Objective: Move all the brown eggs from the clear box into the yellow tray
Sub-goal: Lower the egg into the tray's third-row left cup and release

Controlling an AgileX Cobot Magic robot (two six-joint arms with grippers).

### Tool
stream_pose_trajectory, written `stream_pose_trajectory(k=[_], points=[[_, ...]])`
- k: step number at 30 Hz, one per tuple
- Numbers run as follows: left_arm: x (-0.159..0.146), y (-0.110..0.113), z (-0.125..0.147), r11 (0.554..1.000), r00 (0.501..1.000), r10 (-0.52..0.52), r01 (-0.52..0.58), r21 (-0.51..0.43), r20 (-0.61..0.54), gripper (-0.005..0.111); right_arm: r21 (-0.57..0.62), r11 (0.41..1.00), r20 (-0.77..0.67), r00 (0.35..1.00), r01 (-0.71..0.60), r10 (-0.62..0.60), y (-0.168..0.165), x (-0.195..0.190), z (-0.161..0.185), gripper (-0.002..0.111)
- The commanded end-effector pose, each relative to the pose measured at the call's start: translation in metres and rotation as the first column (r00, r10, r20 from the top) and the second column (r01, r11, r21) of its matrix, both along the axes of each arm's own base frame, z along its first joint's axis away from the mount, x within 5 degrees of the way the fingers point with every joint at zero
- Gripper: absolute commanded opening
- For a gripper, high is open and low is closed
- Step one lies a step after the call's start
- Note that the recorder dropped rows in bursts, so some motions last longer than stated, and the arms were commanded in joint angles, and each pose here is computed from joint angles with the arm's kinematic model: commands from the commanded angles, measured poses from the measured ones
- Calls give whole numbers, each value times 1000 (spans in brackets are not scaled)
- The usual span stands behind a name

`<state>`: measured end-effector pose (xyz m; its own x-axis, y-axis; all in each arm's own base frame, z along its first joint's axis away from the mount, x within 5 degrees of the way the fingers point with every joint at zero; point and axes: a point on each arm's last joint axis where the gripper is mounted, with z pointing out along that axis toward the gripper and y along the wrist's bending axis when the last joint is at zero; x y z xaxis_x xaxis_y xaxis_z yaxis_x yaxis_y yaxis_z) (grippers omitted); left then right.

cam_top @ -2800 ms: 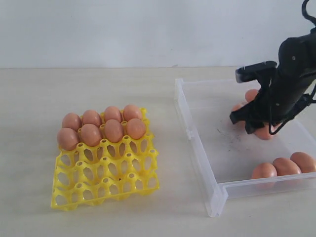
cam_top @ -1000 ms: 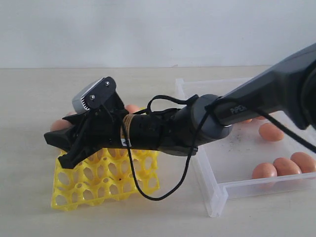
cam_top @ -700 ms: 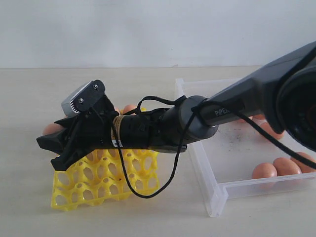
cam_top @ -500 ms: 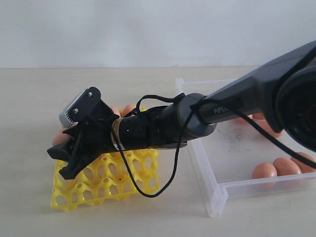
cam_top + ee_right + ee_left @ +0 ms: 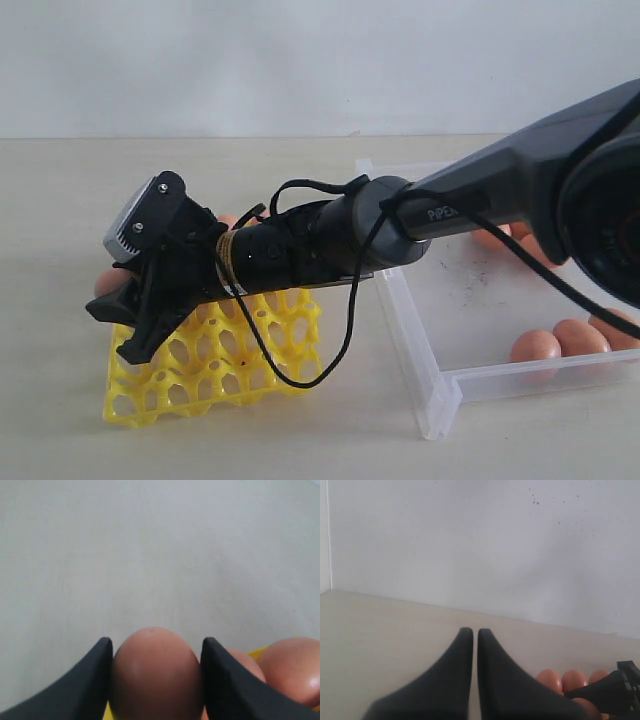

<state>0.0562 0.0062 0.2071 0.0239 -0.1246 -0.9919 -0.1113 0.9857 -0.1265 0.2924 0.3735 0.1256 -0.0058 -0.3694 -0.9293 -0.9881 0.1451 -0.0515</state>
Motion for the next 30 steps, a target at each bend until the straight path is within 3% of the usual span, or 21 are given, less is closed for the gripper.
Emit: stream_pose_trajectory(k=[1, 13, 19, 24, 30], points=[[0, 0, -1, 1000, 1000, -3, 3, -18, 0, 4, 1, 1000, 17, 1000, -1, 1, 1, 1, 3, 0], [0, 0, -1, 1000, 1000, -3, 3, -18, 0, 4, -7, 1000, -42, 999, -6, 6, 1, -2, 2, 0], [0, 0, -1, 1000, 1000, -2, 2, -17, 4, 4, -1, 999, -86, 996, -34, 33, 5, -2, -19, 0], [0, 0, -1, 1000, 1000, -2, 2, -17, 4, 4, 37, 999, -82, 996, -30, 33, 10, 2, -9, 0], [0, 0, -1, 1000, 1000, -2, 2, -17, 4, 4, 1, 1000, -75, 997, 6, -6, 9, 5, -12, 0]])
